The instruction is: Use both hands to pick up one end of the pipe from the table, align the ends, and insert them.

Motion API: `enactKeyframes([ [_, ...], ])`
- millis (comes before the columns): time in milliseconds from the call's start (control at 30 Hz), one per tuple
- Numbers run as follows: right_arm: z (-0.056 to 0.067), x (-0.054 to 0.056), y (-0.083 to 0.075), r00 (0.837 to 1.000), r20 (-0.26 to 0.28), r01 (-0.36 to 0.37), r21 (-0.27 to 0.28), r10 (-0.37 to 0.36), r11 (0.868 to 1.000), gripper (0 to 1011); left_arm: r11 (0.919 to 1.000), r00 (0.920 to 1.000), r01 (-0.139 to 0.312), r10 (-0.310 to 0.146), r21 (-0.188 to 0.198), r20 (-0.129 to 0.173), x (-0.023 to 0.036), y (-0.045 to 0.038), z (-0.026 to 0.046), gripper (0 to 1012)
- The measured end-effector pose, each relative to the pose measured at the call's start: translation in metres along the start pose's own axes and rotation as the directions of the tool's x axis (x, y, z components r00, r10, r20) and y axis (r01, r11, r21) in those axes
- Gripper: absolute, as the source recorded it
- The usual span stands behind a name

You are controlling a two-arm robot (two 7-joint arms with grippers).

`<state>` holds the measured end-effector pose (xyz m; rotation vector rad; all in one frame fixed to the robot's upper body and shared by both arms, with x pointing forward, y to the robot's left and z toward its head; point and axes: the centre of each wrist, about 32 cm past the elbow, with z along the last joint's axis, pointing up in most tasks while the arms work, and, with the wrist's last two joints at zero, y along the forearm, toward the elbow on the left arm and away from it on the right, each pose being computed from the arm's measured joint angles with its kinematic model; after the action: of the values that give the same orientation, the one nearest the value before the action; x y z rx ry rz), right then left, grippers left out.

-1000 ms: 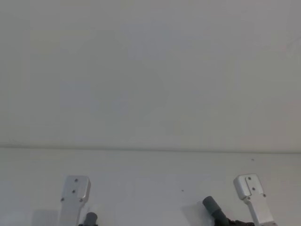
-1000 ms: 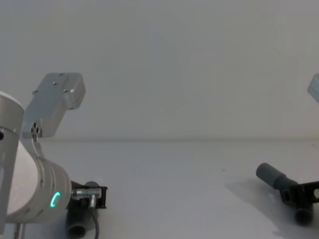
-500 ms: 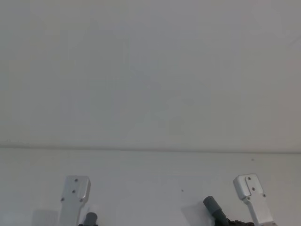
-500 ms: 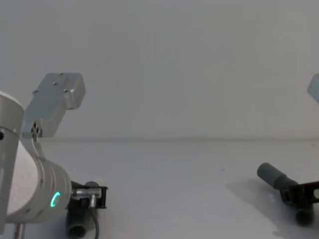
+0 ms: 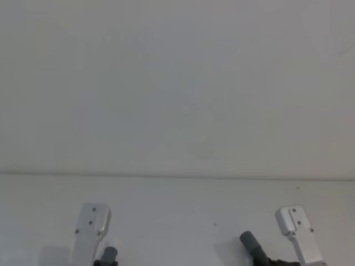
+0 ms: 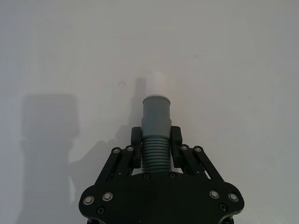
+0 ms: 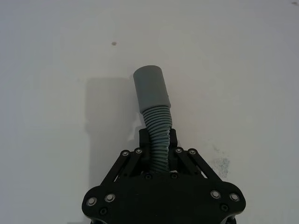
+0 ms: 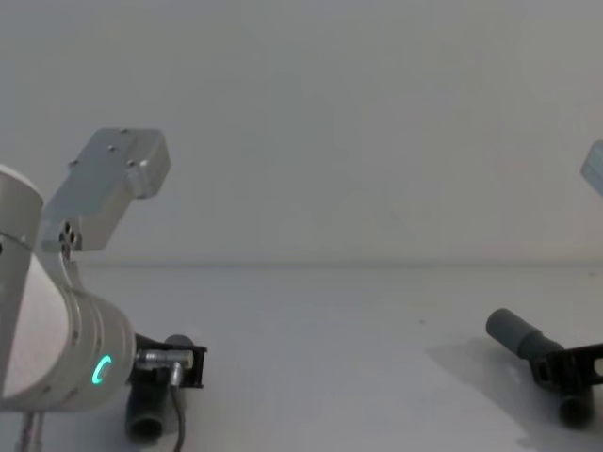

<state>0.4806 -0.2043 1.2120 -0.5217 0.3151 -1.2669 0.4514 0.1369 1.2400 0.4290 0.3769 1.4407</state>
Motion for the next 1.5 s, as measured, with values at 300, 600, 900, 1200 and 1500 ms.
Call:
enactKeyframes([
  [300, -0.004, 0.006, -0.005, 0.998, 0.040, -0.045, 0.002, 0.045, 0.999, 177, 0.9986, 0.9954, 0.048, -0.046, -0.022, 0.083, 0.0061, 0.0084, 0.0060, 327],
  [600, -0.016, 0.013, -0.017, 0.989, 0.120, -0.088, 0.051, 0.082, 0.995, 177, 0.9928, 0.9791, 0.104, -0.092, -0.059, 0.182, 0.0191, 0.0224, 0.0130, 327],
  [900, -0.028, 0.025, -0.035, 0.970, 0.218, -0.146, 0.147, 0.112, 0.978, 167, 0.9806, 0.9541, 0.177, -0.150, -0.084, 0.259, 0.0345, 0.0334, 0.0146, 327],
  [1200, -0.037, 0.035, -0.050, 0.946, 0.297, -0.203, 0.226, 0.131, 0.953, 166, 0.9593, 0.9210, 0.264, -0.220, -0.101, 0.322, 0.0504, 0.0400, 0.0145, 327],
  [1500, -0.046, 0.042, -0.061, 0.917, 0.378, -0.248, 0.287, 0.128, 0.925, 162, 0.9282, 0.8781, 0.356, -0.293, -0.108, 0.379, 0.0654, 0.0440, 0.0173, 327],
])
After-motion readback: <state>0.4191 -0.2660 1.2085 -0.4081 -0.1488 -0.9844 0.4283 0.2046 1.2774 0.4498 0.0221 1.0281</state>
